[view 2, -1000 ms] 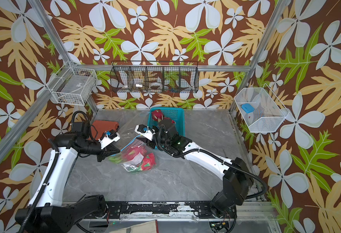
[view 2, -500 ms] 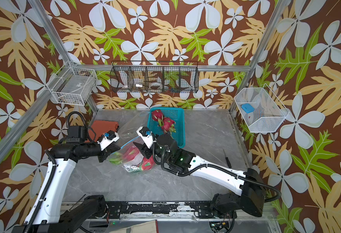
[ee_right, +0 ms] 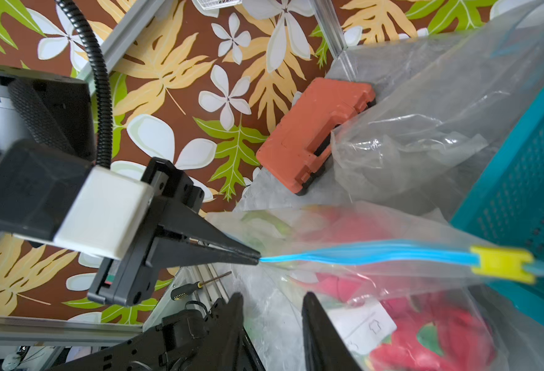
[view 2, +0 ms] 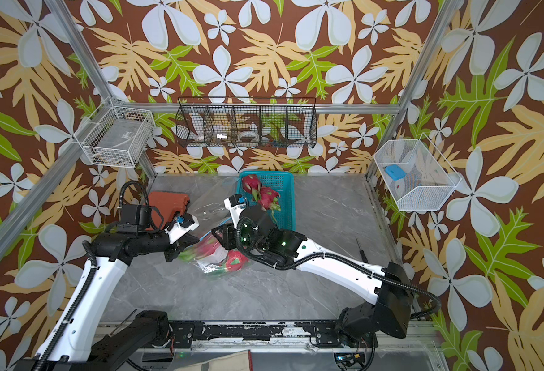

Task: Open the zip-top bag and take out the dragon fruit
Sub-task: Open the zipper of the food storage bag at the center of the board.

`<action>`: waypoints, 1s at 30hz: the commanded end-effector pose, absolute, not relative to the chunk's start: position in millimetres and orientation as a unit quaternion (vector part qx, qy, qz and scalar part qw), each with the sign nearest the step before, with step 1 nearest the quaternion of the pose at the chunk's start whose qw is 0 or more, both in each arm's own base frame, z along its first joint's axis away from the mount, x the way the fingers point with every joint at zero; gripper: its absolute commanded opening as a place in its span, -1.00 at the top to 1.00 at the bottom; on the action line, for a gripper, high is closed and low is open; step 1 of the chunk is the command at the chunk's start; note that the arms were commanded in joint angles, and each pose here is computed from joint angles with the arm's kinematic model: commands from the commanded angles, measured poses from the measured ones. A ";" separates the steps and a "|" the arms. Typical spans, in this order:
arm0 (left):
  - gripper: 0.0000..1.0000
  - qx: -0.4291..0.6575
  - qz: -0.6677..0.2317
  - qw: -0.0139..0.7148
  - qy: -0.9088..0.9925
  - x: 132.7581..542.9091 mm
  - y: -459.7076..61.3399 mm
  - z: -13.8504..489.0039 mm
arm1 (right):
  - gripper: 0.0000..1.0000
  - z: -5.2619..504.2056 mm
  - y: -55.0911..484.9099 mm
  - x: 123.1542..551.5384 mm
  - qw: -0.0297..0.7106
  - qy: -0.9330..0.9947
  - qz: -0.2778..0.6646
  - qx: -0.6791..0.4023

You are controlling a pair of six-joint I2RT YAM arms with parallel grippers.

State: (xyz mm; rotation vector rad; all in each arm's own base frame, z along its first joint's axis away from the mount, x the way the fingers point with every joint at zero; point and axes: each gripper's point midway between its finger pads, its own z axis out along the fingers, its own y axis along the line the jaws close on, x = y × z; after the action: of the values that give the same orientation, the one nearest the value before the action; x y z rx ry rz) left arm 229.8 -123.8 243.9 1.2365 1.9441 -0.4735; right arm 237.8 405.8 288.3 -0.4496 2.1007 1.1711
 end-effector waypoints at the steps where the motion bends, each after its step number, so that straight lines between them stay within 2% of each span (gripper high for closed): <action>1: 1.00 0.485 -0.183 0.387 0.762 231.1 -124.8 243.6 | 0.45 266.9 402.4 229.0 0.303 0.822 0.455 -0.160; 5: 1.00 0.485 -0.184 0.384 0.764 229.6 -124.9 241.0 | 0.46 258.8 409.5 242.1 0.290 0.811 0.488 -0.142; 9: 1.00 0.486 -0.180 0.384 0.764 228.3 -124.7 240.6 | 0.45 273.0 424.0 252.0 0.305 0.782 0.521 -0.155; 13: 1.00 0.488 -0.176 0.384 0.764 229.3 -124.2 241.1 | 0.32 279.6 431.1 251.7 0.315 0.763 0.538 -0.171; 15: 1.00 0.489 -0.176 0.383 0.764 230.1 -124.6 241.0 | 0.34 276.0 431.1 255.6 0.318 0.765 0.535 -0.168; 21: 1.00 0.487 -0.176 0.388 0.762 232.0 -125.0 246.5 | 0.72 264.6 431.7 265.6 0.317 0.772 0.528 -0.156; 25: 1.00 0.487 -0.170 0.390 0.763 232.1 -123.8 249.4 | 0.86 263.2 432.2 267.5 0.320 0.770 0.529 -0.156; 30: 1.00 0.488 -0.169 0.390 0.762 229.1 -123.4 250.2 | 0.92 259.0 431.4 270.6 0.321 0.776 0.522 -0.149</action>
State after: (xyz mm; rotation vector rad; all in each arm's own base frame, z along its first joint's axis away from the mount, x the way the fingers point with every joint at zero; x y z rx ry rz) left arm 232.3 -120.9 247.0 1.2348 1.9517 -0.4127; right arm 266.7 431.1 255.1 -0.4047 2.0592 1.3767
